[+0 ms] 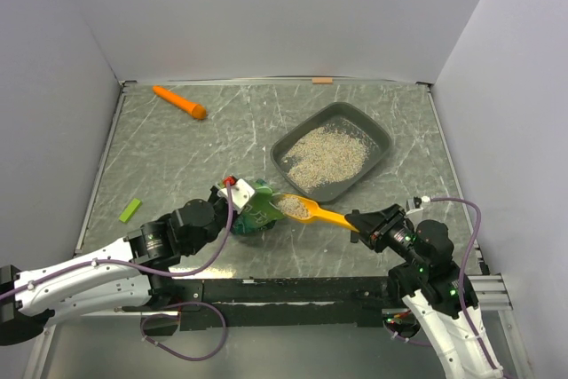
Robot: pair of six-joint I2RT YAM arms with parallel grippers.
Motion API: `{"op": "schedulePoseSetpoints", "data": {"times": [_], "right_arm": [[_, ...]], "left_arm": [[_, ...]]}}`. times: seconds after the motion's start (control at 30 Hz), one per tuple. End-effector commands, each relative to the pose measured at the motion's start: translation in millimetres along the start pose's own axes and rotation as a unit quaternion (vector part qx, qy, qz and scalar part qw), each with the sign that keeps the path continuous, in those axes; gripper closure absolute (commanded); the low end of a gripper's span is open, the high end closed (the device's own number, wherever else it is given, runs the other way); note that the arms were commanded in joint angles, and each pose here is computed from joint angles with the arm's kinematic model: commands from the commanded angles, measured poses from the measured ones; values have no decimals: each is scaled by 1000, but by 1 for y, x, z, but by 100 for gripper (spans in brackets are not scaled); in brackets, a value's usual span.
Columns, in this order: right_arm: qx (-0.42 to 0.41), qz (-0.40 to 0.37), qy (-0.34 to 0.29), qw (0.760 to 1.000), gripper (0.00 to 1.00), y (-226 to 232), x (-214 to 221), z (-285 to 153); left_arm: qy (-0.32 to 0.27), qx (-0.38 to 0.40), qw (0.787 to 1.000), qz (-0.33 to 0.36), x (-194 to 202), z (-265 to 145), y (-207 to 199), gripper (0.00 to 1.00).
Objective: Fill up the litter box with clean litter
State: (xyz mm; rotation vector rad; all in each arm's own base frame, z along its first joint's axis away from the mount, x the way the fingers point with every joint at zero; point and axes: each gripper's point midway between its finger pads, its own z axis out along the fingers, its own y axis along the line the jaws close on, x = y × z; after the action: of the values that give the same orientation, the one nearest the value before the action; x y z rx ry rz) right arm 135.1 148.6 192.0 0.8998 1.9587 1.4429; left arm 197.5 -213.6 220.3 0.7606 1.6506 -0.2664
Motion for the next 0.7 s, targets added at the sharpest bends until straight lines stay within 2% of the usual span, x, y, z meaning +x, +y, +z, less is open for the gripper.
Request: {"op": "schedulePoseSetpoints", "data": {"times": [0.0,0.33,0.67], "right_arm": [[-165,-32,-37,985,100,46,1,-42],[-197,-34,-28,979,100,67,5,-51],[-214,-33,-15,976,100,83,11,-63]], "left_arm": [[-1,-46,999,-6,-3,-6,20,99],[0,-53,999,-7,-3,-6,22,99],[-3,-94,995,-17,-5,-11,37,99]]}}
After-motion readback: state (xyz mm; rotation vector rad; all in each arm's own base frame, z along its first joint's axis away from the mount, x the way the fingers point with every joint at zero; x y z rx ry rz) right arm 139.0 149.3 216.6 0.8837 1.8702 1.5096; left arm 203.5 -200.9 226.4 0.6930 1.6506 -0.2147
